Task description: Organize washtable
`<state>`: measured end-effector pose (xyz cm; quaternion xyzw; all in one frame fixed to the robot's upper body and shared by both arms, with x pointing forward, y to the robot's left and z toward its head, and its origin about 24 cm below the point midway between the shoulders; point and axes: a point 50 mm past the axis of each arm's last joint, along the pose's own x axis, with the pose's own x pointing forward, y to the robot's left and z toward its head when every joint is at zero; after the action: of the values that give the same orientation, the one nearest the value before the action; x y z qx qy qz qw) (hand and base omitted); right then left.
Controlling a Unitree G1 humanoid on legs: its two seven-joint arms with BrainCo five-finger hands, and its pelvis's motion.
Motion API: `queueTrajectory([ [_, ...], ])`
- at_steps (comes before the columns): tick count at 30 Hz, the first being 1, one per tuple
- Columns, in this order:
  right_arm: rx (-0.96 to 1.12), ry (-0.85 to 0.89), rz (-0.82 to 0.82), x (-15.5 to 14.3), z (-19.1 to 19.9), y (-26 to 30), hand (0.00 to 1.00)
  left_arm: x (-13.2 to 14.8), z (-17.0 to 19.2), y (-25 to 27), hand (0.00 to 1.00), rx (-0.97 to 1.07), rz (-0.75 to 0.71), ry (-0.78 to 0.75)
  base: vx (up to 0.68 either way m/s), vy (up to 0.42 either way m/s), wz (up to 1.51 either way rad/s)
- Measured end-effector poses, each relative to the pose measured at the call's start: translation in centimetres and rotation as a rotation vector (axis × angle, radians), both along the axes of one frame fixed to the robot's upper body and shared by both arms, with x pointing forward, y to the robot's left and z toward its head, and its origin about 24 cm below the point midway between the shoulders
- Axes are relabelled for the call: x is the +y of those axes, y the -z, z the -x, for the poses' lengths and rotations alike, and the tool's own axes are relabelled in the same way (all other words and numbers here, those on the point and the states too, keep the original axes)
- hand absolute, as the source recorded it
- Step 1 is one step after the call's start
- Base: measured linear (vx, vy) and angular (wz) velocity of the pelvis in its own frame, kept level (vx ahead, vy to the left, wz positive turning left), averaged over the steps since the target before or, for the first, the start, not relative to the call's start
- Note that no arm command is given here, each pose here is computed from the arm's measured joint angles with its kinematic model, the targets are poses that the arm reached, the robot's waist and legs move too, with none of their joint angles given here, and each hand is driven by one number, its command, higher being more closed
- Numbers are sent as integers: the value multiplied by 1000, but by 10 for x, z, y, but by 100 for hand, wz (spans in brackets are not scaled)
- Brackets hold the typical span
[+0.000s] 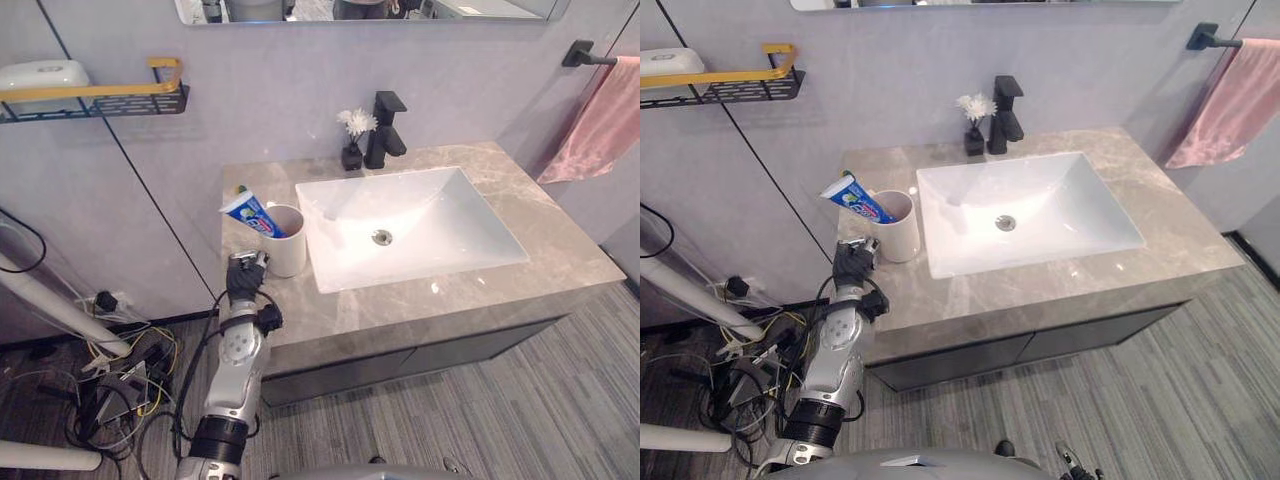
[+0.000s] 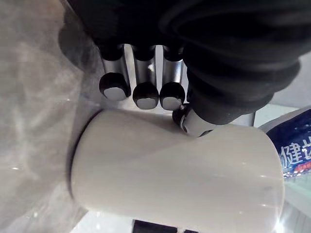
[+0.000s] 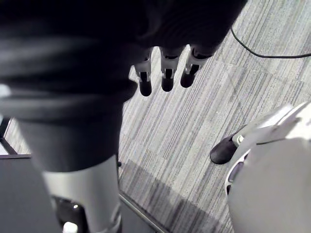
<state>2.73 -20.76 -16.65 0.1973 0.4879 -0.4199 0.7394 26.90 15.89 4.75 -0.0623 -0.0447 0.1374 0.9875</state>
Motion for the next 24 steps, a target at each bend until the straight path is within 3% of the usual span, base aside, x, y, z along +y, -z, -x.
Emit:
queueTrajectory([
  [9,1,12,-1,0,2,0,0,6,-5,-2,100,1,14,-58,-12,6,-6],
  [24,-2,13,-2,0,5,0,0,8,26,2,100,-12,54,-43,-1,2,6],
])
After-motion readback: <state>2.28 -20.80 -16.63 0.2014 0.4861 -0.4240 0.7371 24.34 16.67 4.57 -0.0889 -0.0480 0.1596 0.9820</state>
